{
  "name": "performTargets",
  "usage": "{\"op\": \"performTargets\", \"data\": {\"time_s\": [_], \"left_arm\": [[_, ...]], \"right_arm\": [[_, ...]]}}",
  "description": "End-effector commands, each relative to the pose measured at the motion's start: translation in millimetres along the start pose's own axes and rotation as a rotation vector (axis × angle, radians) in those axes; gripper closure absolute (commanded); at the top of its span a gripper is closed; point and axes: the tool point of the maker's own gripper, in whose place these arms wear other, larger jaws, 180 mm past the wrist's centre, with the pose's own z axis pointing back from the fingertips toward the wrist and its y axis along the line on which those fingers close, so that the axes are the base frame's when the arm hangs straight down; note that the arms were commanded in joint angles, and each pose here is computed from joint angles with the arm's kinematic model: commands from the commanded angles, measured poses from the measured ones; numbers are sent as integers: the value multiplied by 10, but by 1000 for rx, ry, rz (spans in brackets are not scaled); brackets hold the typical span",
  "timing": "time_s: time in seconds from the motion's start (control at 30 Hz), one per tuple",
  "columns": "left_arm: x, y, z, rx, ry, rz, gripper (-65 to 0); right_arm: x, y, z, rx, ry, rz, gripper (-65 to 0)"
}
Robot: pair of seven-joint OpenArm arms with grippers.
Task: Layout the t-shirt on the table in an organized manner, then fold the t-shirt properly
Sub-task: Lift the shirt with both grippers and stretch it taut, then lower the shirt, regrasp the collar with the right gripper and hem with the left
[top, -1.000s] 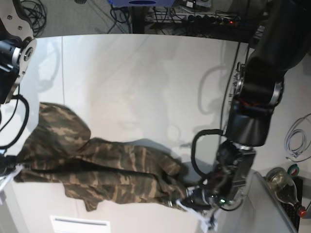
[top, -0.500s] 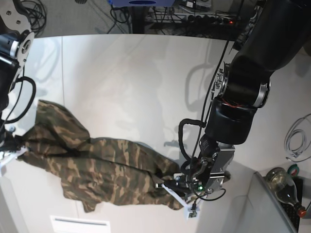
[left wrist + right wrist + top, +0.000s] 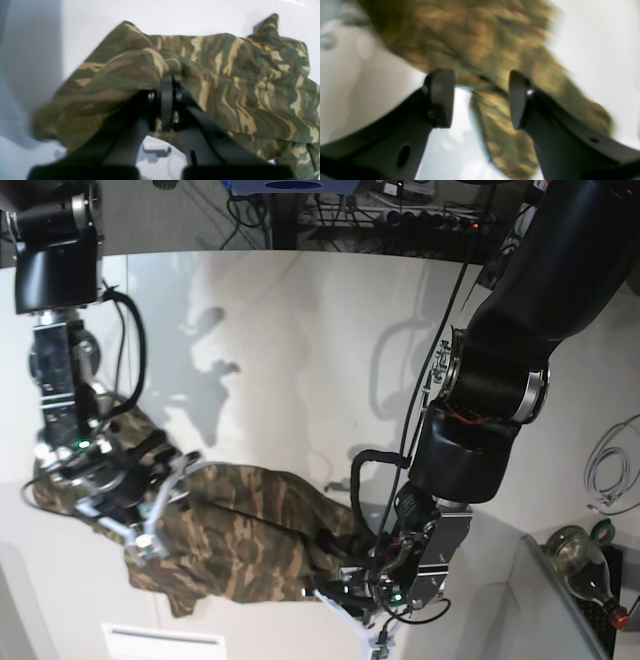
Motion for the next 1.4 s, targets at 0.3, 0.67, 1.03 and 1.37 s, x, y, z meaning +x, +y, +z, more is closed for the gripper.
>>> {"op": "performTargets", "data": {"time_s": [0.3,0.67,1.03,1.37], "left_arm": [[389,-161,68,-31,-80,-11,0],[337,-152,60,-31,-70,-8,0],[325,-63,60,-16,-68,-9,0],[320,81,67,7,-67,-10,0]], "right_arm": [[207,953,-544,173,-47,117,-474],[192,948,-1047,155,3,102,-474],[-268,1042,-1110,177,136,82,-5],[-621,1296,-761,260,201,147,0]]}}
